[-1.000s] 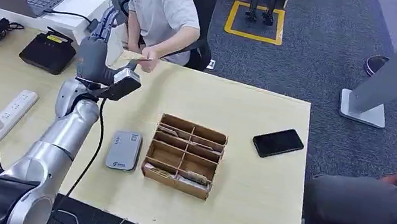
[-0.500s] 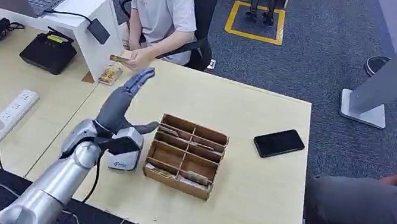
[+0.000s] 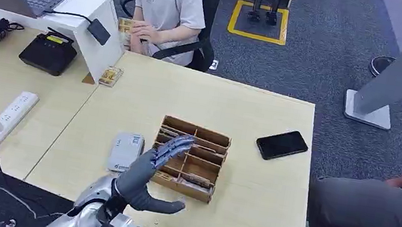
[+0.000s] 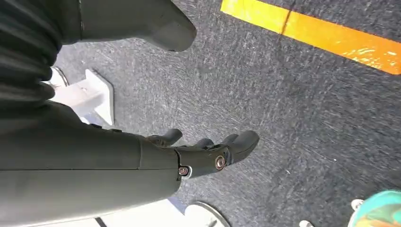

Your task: Pass the card to the sensor for recognition and then transmit it.

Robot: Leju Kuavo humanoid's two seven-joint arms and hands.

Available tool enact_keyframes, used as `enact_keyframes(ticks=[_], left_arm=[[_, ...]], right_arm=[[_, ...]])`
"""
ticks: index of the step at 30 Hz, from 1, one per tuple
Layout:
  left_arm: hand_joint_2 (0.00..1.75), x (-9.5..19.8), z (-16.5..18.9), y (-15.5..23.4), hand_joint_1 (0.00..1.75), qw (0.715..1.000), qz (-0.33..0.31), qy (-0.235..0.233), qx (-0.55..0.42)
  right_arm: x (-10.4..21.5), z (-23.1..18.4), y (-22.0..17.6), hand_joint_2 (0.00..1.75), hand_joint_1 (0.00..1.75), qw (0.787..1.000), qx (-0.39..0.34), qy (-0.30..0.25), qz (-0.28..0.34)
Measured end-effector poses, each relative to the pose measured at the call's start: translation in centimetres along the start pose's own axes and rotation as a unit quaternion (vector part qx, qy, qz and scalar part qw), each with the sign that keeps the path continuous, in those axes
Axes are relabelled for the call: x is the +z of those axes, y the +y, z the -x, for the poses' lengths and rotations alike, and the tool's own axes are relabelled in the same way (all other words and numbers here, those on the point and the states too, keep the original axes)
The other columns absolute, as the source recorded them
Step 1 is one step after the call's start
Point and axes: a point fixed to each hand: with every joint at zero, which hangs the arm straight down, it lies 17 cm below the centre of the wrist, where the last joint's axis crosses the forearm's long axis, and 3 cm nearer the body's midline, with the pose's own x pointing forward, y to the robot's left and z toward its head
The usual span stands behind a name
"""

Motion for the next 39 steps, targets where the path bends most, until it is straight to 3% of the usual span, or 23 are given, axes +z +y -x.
enact_keyframes(ticks=[5, 8, 13, 17, 29, 39], left_arm=[[1.75, 2.6, -1.9, -1.7, 0.0, 0.998, -0.002, 0.002, -0.058], [1.75, 3.3, -1.6, -1.8, 0.0, 0.983, -0.012, -0.002, -0.184], [1.75, 4.8, -0.6, -1.8, 0.0, 0.982, -0.04, 0.026, -0.184], [1.75, 5.5, -0.2, -3.3, 0.0, 0.975, -0.01, 0.023, -0.22], [1.75, 5.7, 1.5, -4.6, 0.0, 0.956, 0.022, 0.019, -0.291], [1.75, 4.6, 6.0, -3.1, 0.0, 0.932, 0.021, 0.079, -0.354]], right_arm=[[0.0, 0.1, 0.0, 1.75, 0.0, 1.0, 0.0, -0.001, 0.001], [0.0, 0.0, -0.2, 1.75, 0.0, 1.0, 0.002, -0.003, 0.005], [-0.1, -0.1, -0.4, 1.75, 0.0, 1.0, 0.002, -0.006, 0.01], [0.0, 0.0, -0.3, 1.75, 0.0, 1.0, 0.002, -0.003, 0.009], [-0.1, 0.3, -0.5, 1.75, 0.0, 1.0, 0.01, -0.001, 0.009], [-0.1, -0.1, -0.6, 1.75, 0.0, 1.0, 0.02, -0.011, 0.01]])
